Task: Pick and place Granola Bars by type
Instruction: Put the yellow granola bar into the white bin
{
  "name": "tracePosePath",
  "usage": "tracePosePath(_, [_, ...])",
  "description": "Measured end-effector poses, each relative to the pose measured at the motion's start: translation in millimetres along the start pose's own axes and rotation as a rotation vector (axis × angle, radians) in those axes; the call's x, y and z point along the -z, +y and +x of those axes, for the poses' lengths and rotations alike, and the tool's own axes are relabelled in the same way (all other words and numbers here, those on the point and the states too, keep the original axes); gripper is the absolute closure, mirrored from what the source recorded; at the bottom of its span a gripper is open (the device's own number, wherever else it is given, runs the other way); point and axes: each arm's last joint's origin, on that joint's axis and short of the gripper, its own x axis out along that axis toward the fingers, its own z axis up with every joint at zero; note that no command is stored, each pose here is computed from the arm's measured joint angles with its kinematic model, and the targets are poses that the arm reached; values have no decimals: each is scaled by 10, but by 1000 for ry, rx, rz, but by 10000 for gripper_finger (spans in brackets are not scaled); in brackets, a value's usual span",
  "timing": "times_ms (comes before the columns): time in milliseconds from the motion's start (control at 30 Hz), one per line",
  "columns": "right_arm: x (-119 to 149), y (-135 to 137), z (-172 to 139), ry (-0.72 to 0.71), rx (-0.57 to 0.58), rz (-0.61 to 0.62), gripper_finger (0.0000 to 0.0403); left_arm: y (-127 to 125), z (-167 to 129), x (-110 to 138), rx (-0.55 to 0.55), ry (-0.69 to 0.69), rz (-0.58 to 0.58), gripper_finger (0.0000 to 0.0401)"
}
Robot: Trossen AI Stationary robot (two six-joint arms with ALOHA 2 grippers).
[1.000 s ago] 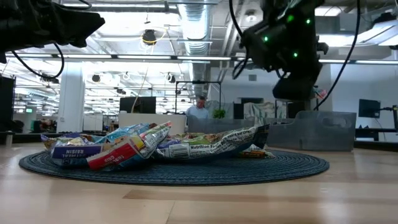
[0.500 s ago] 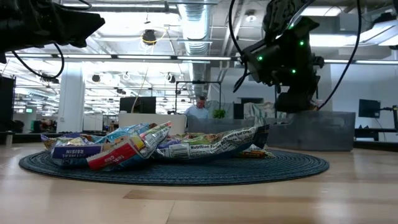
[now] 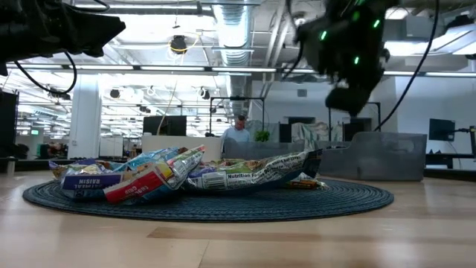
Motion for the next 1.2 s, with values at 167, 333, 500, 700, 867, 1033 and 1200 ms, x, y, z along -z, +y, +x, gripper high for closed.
tracePosePath(167, [153, -289, -355, -153, -96, 104, 174, -9, -1, 31, 11, 32, 2, 276])
tracePosePath(333, [426, -410, -742, -472, -222, 225, 179, -30, 15, 85, 50, 82, 5, 276])
tracePosePath(500, [800, -348, -983, -823, -272, 258, 179, -50, 99, 77, 132, 112, -30, 276])
tracePosePath(700, [1180, -261, -1025, -1110, -237, 267, 179, -90, 318, 118, 167, 220, -52, 276])
tracePosePath(867, [1256, -203, -969, -1129, -235, 238, 180, -165, 601, 205, 222, 395, -54, 276])
tracePosePath(1033, [1321, -149, -852, -1131, -237, 236, 184, -265, 907, 278, 345, 630, 7, 276])
tracePosePath(1200, [1398, -110, -751, -1142, -229, 202, 184, -338, 1221, 218, 438, 882, -23, 276])
